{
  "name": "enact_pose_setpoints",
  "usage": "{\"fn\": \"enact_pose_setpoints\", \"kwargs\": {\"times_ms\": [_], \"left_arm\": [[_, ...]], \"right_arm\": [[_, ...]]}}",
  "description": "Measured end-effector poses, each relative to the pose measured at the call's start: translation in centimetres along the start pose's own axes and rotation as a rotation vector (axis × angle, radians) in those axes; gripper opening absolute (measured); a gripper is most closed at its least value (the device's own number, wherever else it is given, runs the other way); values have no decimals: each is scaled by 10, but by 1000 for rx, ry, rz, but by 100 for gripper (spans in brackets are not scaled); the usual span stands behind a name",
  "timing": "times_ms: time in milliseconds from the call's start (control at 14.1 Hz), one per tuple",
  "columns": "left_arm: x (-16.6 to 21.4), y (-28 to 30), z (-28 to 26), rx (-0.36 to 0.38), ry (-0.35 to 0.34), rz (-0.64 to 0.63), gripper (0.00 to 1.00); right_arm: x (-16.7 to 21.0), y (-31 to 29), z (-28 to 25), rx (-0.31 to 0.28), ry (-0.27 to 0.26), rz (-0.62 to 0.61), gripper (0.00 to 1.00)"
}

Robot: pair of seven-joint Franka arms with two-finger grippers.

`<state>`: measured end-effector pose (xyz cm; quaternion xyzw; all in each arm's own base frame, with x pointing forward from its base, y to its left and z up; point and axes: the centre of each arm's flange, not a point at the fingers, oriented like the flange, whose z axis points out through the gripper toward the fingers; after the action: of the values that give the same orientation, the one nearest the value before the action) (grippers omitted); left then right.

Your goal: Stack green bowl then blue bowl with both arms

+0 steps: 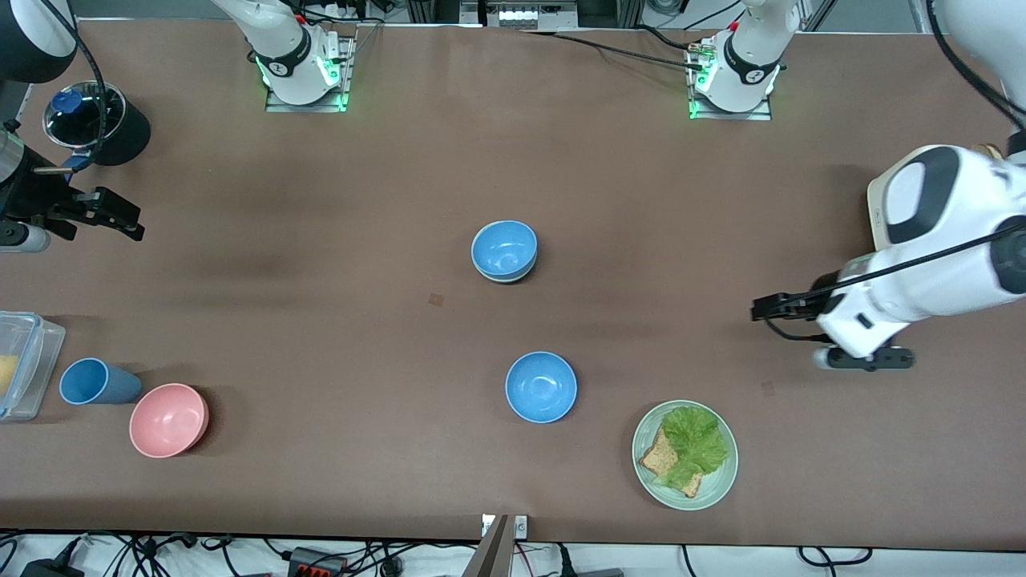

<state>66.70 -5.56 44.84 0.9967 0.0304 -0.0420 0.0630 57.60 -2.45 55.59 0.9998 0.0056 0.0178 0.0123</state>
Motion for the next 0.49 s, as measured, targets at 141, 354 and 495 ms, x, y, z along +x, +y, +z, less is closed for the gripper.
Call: {"fn": "enact_pose_setpoints", "kwargs": {"times_ms": [141,354,495], "left_arm": [[-11,-13,-30,54,26,-23,100],[-48,-19,-74,133,24,102,100],[-67,-31,-94,145,18,112,100]], "right_arm": [[-3,0,4,1,-31,8,100],[-6,0,6,2,-51,9,100],[-6,0,7,2,-52,9,100]]}}
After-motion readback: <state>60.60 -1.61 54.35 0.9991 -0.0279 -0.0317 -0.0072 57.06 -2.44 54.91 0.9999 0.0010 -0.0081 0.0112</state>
